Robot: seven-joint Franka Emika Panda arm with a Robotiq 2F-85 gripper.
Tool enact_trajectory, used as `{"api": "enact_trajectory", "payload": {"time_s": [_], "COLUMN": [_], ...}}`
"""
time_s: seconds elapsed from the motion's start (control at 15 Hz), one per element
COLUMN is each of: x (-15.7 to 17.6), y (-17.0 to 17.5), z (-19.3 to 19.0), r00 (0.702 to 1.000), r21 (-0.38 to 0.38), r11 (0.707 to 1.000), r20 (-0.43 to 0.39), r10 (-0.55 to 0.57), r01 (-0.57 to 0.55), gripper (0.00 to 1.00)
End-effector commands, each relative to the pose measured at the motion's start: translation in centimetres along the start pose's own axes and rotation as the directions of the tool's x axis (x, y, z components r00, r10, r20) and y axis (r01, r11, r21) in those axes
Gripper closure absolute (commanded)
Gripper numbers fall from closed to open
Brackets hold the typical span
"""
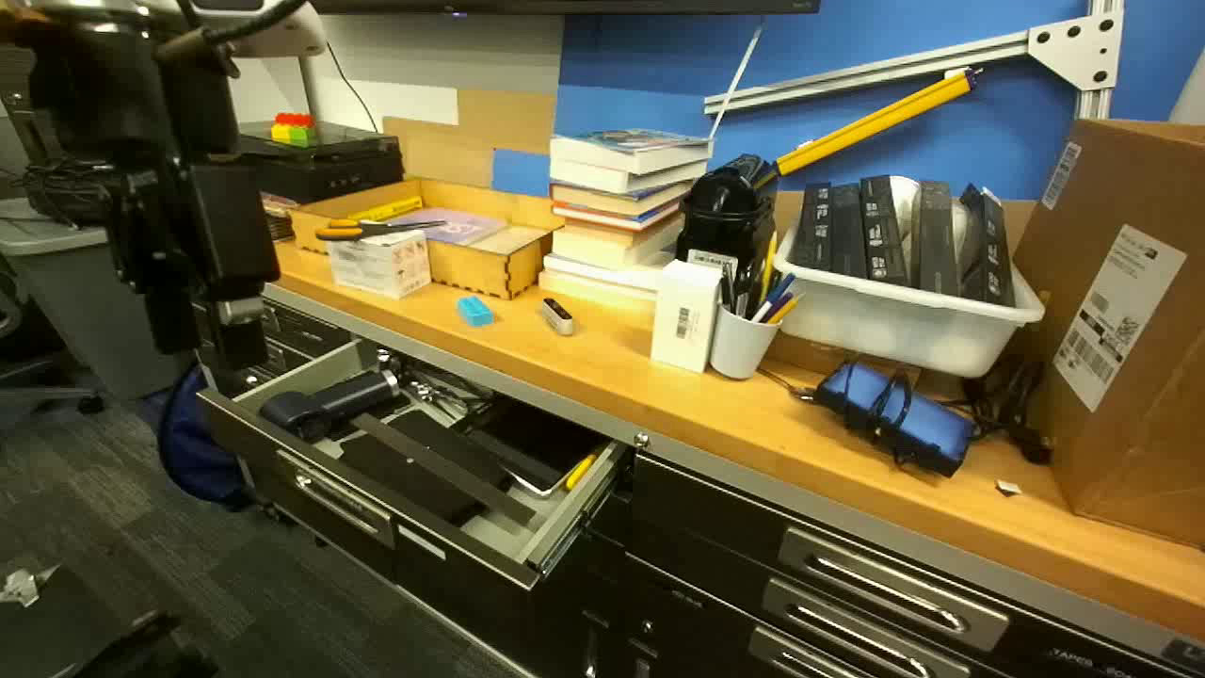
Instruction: Put the blue lego brick in the open drawer then close the drawer
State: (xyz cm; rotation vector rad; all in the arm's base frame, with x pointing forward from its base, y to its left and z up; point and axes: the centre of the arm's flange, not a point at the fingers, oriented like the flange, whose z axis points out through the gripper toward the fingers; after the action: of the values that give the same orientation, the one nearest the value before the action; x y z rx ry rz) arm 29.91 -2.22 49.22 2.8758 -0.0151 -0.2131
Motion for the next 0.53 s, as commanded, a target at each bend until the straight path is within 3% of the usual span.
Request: {"api": "enact_trajectory", "payload": {"time_s": [0.0, 0.33, 0.47], "x": [0.0, -0.1, 3.9], "y": [0.0, 0.1, -0.9], "z": [-0.1, -0.3, -0.8], "r00": [1.000, 1.000, 0.999], "r21": [0.000, 0.000, -0.011], "r11": [1.000, 1.000, 0.999], "r20": [-0.003, -0.008, -0.010], "r10": [0.001, 0.002, 0.044], "r01": [-0.001, -0.002, -0.044], "gripper": [0.00, 0.00, 0.00]}}
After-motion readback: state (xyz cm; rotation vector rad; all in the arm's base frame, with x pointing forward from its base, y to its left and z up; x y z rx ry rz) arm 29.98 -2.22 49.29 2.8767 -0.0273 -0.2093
